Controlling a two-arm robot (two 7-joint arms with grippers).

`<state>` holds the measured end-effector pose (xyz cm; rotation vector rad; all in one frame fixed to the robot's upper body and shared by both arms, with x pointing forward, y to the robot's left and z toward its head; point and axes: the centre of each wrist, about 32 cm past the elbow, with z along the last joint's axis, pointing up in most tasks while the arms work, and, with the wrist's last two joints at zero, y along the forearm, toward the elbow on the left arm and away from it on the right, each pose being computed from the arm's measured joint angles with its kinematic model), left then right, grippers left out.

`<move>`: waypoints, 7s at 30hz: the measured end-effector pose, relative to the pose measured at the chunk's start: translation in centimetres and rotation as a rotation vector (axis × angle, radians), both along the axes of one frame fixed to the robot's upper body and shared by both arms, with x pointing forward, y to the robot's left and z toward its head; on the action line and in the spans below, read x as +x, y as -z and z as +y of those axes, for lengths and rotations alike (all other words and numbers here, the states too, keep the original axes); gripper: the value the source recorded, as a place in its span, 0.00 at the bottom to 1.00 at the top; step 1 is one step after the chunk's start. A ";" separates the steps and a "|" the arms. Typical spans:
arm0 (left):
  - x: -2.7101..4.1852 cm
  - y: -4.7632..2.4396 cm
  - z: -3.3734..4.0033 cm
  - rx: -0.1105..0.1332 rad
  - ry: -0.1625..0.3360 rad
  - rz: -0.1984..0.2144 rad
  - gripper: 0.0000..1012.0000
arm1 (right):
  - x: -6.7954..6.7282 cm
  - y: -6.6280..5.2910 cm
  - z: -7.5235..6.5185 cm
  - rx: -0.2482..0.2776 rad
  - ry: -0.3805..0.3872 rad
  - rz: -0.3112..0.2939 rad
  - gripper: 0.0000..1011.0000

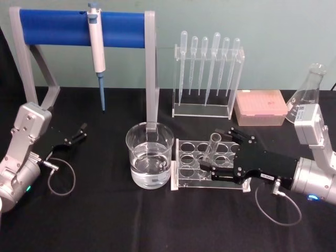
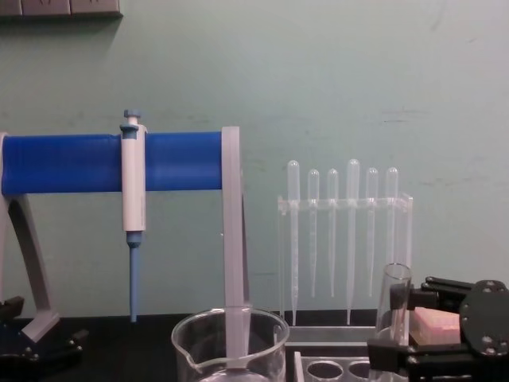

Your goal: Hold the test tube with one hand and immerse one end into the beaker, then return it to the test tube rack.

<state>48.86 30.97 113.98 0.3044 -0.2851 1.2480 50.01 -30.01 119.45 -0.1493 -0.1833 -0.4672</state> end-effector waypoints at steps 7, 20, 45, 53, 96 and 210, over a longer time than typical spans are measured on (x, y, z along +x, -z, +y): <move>0.00 0.00 0.00 0.000 0.000 0.000 0.99 | -0.1 0.0 -0.1 0.000 0.000 -0.001 0.78; 0.00 0.00 0.00 0.000 0.000 0.000 0.99 | -0.1 -0.1 -0.1 0.001 0.000 -0.003 0.39; 0.00 0.00 0.00 0.000 0.000 0.000 0.99 | 0.3 -1.9 -0.5 0.030 0.023 0.024 0.23; 0.00 0.00 0.00 0.000 0.000 0.000 0.99 | 0.9 -5.4 -0.9 0.036 0.027 0.021 0.23; 0.00 0.00 0.00 0.000 0.000 0.000 0.99 | 2.1 -11.8 -0.8 -0.025 -0.011 0.096 0.23; 0.00 0.00 0.00 0.000 0.000 0.000 0.99 | 2.1 -11.8 -0.9 -0.026 -0.009 0.092 0.23</move>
